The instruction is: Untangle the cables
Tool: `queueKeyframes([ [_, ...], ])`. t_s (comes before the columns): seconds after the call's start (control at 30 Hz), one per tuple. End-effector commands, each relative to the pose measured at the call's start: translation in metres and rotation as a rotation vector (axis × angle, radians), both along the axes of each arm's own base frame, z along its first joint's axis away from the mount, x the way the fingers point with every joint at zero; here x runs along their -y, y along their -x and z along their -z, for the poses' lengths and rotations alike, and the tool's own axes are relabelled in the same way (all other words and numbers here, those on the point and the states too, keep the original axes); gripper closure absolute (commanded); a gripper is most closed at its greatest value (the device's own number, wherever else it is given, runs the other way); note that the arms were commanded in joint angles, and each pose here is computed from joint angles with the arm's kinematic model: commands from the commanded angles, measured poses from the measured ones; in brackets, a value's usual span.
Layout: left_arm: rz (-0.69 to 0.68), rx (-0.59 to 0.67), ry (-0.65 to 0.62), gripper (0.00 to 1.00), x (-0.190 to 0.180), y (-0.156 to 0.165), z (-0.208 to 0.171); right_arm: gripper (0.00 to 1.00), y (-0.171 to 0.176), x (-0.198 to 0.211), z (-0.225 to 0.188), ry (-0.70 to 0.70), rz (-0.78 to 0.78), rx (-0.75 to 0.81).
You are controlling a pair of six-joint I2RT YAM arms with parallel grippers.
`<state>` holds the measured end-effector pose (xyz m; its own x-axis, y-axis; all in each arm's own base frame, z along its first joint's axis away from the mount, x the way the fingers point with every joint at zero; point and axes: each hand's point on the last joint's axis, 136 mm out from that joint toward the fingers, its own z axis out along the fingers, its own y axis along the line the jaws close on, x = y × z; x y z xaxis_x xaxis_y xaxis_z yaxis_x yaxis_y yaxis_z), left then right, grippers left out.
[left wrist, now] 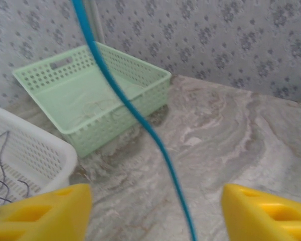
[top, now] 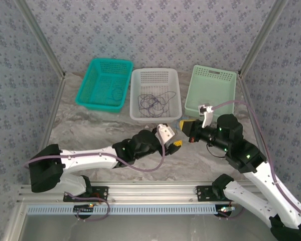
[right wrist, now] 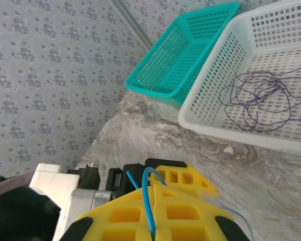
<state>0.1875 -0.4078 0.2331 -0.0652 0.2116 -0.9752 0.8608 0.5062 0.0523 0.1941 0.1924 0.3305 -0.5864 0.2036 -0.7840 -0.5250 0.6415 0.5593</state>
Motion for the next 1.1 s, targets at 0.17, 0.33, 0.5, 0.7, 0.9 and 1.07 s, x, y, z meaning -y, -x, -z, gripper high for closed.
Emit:
queueKeyframes([
  [0.17,0.017,0.074,0.068,0.66,0.025,-0.006,-0.027,1.0,0.008,-0.003,-0.052,-0.121,-0.023,0.051],
  [0.33,-0.007,0.038,0.056,0.8,0.036,-0.014,-0.004,1.0,0.013,-0.009,-0.08,-0.189,-0.067,0.066],
  [0.5,-0.135,0.038,-0.046,0.84,0.03,-0.036,0.024,1.0,0.018,-0.002,-0.107,-0.197,-0.054,0.113],
  [0.7,-0.212,0.0,-0.122,0.86,0.011,-0.045,0.061,1.0,0.022,0.017,-0.149,-0.117,-0.01,0.216],
  [0.9,-0.295,-0.054,-0.23,0.89,-0.017,-0.051,0.108,1.0,0.012,0.031,-0.185,-0.06,0.05,0.28],
  [1.07,-0.356,-0.078,-0.279,0.89,-0.045,-0.051,0.128,1.0,-0.005,0.04,-0.193,-0.01,0.103,0.285],
])
